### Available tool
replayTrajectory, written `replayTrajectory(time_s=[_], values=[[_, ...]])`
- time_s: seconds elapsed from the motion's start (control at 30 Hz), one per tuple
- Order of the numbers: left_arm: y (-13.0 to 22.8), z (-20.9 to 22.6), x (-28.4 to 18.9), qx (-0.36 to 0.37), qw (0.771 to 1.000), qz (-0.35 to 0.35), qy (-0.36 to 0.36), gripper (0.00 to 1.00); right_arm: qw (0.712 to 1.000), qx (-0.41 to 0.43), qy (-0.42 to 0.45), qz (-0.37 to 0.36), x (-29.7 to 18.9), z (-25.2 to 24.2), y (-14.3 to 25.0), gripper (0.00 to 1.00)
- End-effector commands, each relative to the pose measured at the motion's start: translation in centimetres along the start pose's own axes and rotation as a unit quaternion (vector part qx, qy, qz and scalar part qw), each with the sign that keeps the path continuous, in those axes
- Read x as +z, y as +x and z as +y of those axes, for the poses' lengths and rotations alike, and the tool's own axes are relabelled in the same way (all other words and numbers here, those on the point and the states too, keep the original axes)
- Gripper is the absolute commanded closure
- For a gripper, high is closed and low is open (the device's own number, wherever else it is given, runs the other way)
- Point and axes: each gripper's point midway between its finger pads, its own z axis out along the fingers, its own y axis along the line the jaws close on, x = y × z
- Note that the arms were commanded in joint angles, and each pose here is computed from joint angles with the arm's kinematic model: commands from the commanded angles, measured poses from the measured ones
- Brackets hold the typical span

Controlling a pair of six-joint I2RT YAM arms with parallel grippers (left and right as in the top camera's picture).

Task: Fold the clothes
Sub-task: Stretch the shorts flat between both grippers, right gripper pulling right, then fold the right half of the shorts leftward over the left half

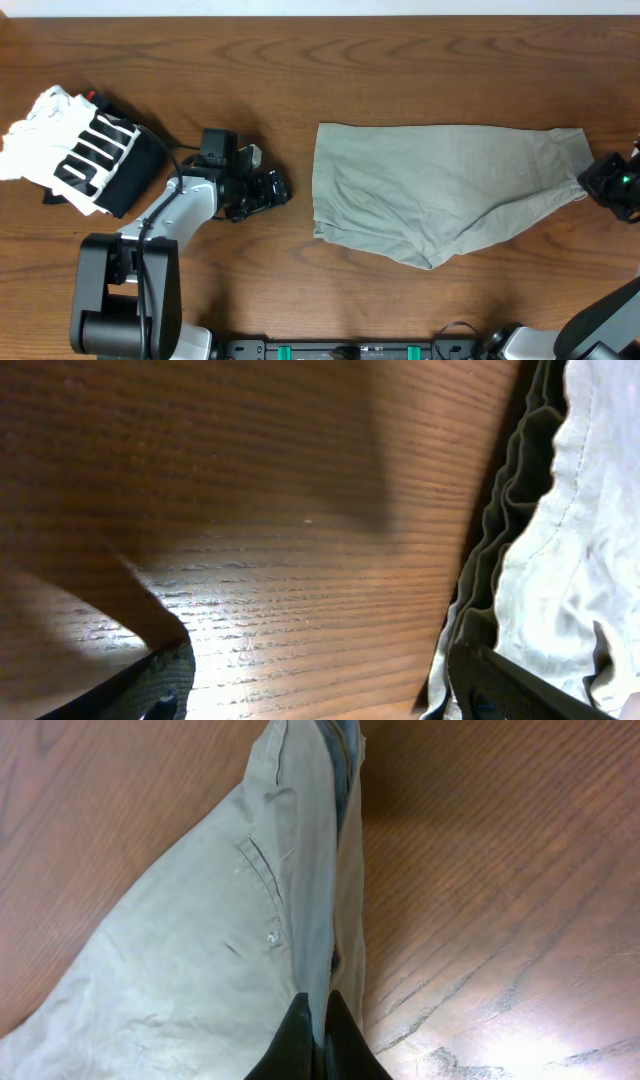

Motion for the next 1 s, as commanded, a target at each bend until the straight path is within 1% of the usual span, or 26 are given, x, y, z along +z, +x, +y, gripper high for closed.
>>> replayTrajectory(time_s=[0.0,0.1,0.27,0.37,0.43,0.5,0.63,0.7,0.8,0.97], values=[[0.5,0.4,0.0,0.005,1.0,0.008,-0.007,0.17,0.998,-0.054,-0.023,-0.002,-0.2,2.4,-0.3,0.99],[0.8,0.7,-0.1,-0.001,1.0,0.014,-0.013,0.17,0.994,-0.099,-0.042,0.003,-0.3,5.1,-0.1,0.99],[0.9,1.3,-0.3,-0.033,0.999,0.016,-0.017,0.16,0.977,-0.197,-0.079,0.02,-0.8,12.2,1.7,0.99],[0.8,1.8,-0.5,-0.041,0.999,0.014,-0.021,0.15,0.96,-0.257,-0.109,0.032,-1.6,17.4,4.0,0.99],[0.7,1.9,-0.6,-0.043,0.999,0.013,-0.021,0.15,0.951,-0.283,-0.122,0.04,-2.0,20.0,5.6,0.99],[0.7,2.0,-0.6,-0.044,0.999,0.013,-0.021,0.15,0.935,-0.322,-0.14,0.054,-2.4,23.1,8.3,0.99],[0.7,2.0,-0.6,-0.044,0.999,0.012,-0.021,0.14,0.905,-0.379,-0.168,0.094,-3.0,27.0,14.5,0.99],[0.6,1.9,-0.6,-0.043,0.999,0.012,-0.021,0.14,0.888,-0.413,-0.168,0.108,-3.2,28.1,17.5,0.99],[0.6,1.9,-0.6,-0.043,0.999,0.012,-0.021,0.14,0.87,-0.455,-0.156,0.107,-3.3,29.6,21.2,0.99],[0.7,1.9,-0.6,-0.043,0.999,0.013,-0.021,0.14,0.848,-0.496,-0.151,0.11,-2.6,31.5,25.8,0.99]])
